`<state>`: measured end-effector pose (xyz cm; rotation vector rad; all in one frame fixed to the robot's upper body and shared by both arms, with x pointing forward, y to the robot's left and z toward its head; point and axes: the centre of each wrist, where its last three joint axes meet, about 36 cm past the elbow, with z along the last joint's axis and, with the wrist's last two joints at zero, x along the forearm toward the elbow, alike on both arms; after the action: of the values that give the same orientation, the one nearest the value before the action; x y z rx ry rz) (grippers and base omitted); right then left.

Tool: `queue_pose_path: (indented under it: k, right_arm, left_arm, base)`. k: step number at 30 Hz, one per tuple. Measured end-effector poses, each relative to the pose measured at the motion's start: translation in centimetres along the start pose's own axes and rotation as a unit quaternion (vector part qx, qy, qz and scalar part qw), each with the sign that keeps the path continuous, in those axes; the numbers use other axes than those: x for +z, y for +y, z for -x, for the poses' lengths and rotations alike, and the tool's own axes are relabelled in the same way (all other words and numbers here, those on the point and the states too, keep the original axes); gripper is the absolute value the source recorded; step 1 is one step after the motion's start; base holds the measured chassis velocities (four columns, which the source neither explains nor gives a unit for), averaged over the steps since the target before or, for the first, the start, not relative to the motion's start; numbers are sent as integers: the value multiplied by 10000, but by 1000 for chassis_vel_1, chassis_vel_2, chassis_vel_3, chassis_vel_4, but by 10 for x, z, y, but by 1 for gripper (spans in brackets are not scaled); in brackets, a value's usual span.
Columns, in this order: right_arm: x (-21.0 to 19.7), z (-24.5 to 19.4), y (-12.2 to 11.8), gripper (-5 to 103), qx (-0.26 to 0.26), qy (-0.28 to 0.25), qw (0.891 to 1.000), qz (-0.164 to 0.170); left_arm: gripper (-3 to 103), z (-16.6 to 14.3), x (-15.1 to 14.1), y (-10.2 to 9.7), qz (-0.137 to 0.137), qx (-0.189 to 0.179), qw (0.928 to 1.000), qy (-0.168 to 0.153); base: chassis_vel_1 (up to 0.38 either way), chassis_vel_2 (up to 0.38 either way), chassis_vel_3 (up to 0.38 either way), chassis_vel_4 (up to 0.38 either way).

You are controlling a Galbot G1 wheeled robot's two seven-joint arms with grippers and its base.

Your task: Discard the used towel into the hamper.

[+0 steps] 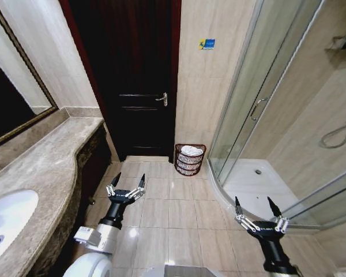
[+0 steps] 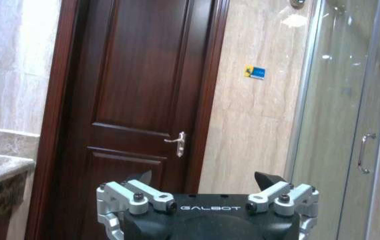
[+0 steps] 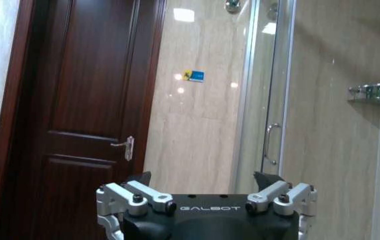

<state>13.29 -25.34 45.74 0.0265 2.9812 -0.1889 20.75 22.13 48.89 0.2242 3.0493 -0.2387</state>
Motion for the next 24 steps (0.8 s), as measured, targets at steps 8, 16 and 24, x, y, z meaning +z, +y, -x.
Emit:
queue_pose_path:
  k: [8, 16, 24]
  right_arm:
    - [0, 0, 0, 100, 0, 0, 10000, 0]
    - [0, 0, 0, 100, 0, 0, 10000, 0]
    - [0, 0, 0, 100, 0, 0, 10000, 0]
  left_arm:
    - [100, 0, 0, 0, 0, 0, 10000, 0]
    - [100, 0, 0, 0, 0, 0, 10000, 0]
    - [100, 0, 0, 0, 0, 0, 10000, 0]
  base:
    - [0, 0, 0, 0]
    - [0, 0, 0, 0]
    - [0, 0, 0, 0]
